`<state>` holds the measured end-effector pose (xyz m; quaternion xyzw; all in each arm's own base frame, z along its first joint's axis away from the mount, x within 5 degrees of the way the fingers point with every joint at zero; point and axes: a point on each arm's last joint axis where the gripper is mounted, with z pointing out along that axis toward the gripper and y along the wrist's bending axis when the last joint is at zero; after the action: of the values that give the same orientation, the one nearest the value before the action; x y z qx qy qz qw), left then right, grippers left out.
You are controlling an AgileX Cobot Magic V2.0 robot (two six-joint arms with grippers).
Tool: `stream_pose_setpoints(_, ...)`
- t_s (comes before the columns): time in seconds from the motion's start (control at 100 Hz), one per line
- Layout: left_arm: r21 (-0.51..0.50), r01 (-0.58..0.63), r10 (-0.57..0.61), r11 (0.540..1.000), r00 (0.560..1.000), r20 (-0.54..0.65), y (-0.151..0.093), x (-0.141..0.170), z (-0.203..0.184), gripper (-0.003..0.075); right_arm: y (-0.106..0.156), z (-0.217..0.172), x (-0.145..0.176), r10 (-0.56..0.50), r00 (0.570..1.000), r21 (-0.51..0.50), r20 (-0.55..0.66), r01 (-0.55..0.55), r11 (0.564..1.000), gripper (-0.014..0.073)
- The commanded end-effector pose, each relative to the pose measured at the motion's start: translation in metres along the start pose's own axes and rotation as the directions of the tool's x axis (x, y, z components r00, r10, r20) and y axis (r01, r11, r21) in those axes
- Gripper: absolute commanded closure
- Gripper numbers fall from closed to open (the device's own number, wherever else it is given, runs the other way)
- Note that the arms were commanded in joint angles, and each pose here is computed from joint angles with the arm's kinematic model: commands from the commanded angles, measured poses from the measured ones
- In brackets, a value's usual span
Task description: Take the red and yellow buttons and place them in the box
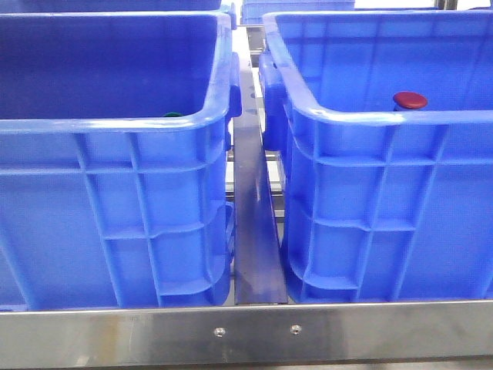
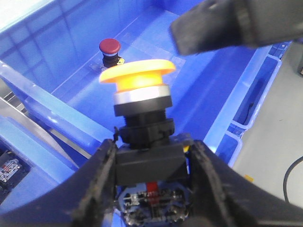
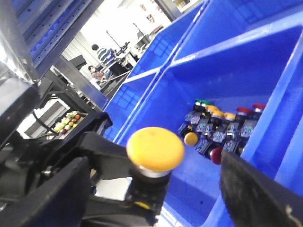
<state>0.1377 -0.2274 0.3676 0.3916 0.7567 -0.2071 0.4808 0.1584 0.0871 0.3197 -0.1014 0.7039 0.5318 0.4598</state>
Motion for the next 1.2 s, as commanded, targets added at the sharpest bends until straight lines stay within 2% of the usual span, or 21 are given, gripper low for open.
stream_pose_setpoints(0.0,0.028,-0.009,0.006,1.0,0.992,0.128,-0.002,-0.021,-0.013,0.0739,0.011,0.003,-0.018,0.08,0.992,-0.121,0.094,-0.069,0.99,0.0011)
stream_pose_setpoints(0.33,0.028,-0.009,0.006,1.0,0.992,0.128,-0.002,-0.021,-0.013,0.0739,0.01,0.023,-0.026,0.104,0.994,-0.175,0.033,-0.097,0.98,0.0011)
stream_pose_setpoints(0.56,0.028,-0.009,0.006,1.0,0.992,0.128,-0.002,-0.021,-0.013,0.0739,0.005,0.045,-0.028,0.125,0.992,-0.174,-0.018,-0.127,0.976,0.0026)
stream_pose_setpoints(0.66,0.028,-0.009,0.006,1.0,0.992,0.128,-0.002,-0.021,-0.013,0.0739,0.005,0.05,-0.031,0.124,0.992,-0.186,-0.027,-0.127,0.974,0.0082)
stream_pose_setpoints(1.03,0.027,-0.011,0.007,1.0,0.992,0.128,-0.002,-0.021,-0.013,0.0738,0.006,0.053,-0.033,0.123,0.992,-0.209,-0.039,-0.128,0.969,0.0418)
stream_pose_setpoints(1.12,0.019,-0.023,0.021,1.0,0.992,0.127,-0.001,-0.02,-0.013,0.0724,0.007,0.053,-0.033,0.123,0.992,-0.212,-0.04,-0.128,0.969,0.0432)
stream_pose_setpoints(1.19,0.016,-0.025,0.023,1.0,0.992,0.124,-0.001,-0.02,-0.013,0.0659,0.007,0.053,-0.033,0.123,0.992,-0.212,-0.04,-0.128,0.969,0.0432)
